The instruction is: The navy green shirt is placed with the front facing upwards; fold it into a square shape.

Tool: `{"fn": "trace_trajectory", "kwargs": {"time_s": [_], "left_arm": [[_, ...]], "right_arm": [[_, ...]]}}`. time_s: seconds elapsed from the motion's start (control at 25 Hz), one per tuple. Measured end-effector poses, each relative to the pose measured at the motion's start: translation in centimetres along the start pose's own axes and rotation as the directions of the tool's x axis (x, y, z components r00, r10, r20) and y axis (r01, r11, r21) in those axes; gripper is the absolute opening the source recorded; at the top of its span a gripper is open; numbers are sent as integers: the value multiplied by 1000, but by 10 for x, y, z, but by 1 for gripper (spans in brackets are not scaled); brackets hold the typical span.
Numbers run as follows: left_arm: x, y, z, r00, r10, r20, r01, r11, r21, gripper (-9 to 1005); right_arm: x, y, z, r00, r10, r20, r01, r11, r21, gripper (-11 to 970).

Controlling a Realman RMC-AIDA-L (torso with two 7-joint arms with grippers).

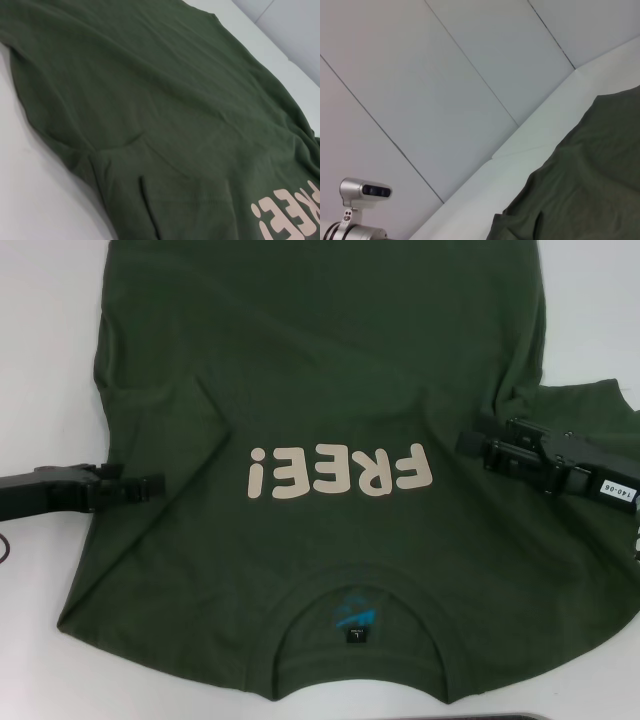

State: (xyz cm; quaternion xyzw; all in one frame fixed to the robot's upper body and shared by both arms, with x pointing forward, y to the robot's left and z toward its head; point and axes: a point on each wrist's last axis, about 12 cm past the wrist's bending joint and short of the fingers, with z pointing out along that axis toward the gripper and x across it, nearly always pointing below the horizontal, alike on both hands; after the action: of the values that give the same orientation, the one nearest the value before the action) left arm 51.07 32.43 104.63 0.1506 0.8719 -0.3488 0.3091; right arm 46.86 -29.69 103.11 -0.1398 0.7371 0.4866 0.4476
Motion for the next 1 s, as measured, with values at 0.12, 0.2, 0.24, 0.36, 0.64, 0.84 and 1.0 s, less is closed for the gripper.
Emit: {"fn": "trace_trajectory", "kwargs": {"time_s": [0.12,0.2,0.24,0.36,0.64,0.84,1.0], "left_arm": [[0,-1,1,1000,3,-7,-3,1000,7,877],[0,-3,2,1000,6,-11,-6,1000,16,876],[0,-3,3,1000,7,-12,-7,1000,21,876],[-2,-5,4,1000,12,-15,-12,999,38,876],[-4,-9,6,1000,21,-23,-20,998,65,876],[-4,-15,12,999,22,-34,-18,994,108,877],[-7,-22,17,999,30,-42,-22,986,163,876]], "right_arm": [[0,0,0,1000,0,0,0,1000,0,704],[0,0,0,1000,0,0,0,1000,0,704],[0,0,0,1000,0,0,0,1000,0,704],[0,0,0,1000,0,0,0,1000,0,704],[0,0,0,1000,0,0,0,1000,0,703],[0,0,0,1000,0,0,0,1000,-1,703],[0,0,0,1000,0,0,0,1000,-2,703]]}}
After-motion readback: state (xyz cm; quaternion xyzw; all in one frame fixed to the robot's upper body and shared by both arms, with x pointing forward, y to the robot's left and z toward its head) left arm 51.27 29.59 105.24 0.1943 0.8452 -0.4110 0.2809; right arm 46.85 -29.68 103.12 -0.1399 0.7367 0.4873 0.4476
